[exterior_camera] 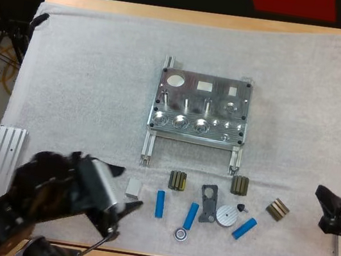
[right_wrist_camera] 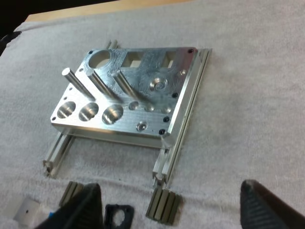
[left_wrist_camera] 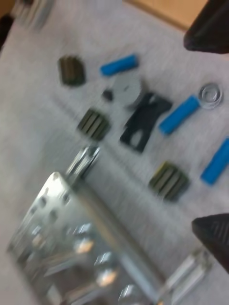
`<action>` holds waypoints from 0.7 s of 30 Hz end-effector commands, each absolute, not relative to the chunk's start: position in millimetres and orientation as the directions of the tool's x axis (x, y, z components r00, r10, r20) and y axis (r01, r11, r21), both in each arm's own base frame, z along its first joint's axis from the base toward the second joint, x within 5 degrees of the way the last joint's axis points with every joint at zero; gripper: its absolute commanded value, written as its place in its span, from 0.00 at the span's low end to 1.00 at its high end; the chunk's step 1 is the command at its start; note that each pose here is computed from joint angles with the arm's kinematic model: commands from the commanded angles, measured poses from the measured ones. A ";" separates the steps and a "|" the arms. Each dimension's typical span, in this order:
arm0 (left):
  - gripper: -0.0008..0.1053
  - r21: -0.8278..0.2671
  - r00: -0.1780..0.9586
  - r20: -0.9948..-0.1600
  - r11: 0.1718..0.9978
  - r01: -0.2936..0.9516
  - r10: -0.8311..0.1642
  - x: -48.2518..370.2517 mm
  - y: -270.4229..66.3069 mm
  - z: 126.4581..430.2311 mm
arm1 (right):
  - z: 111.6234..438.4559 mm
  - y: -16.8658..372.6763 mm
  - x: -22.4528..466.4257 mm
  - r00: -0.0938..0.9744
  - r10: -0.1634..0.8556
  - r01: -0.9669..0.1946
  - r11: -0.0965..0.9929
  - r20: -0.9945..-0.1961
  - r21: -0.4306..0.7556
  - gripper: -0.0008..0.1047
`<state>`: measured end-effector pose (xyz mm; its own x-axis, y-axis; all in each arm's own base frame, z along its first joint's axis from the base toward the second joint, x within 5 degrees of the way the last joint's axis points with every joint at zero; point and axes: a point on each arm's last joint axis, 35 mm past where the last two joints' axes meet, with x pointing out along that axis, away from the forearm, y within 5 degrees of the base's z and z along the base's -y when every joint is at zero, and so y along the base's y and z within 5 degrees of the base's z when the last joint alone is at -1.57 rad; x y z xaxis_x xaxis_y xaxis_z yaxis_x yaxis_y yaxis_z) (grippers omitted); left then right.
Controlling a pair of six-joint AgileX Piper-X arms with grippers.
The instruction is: Load cells from left to right
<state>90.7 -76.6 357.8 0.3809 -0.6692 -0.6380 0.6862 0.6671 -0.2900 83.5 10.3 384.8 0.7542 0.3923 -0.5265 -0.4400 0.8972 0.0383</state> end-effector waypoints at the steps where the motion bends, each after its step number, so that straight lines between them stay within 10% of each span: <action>1: 0.65 -0.323 0.368 -0.663 0.692 0.646 -0.652 95.8 -82.9 355.2 | 392.0 10.5 85.8 0.766 0.404 -0.452 0.891 -0.500 0.027 0.58; 21: 0.65 -0.152 0.111 -0.970 0.894 0.421 -0.217 152.8 -186.6 241.7 | 387.7 46.5 141.0 0.626 0.559 -0.662 0.750 -0.543 0.009 0.58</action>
<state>151.8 -185.1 240.0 0.0874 -0.2184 -0.9719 0.4406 0.8835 -0.1590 141.0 46.1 383.8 0.6189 0.5558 -0.5551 -0.6559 0.7544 0.0241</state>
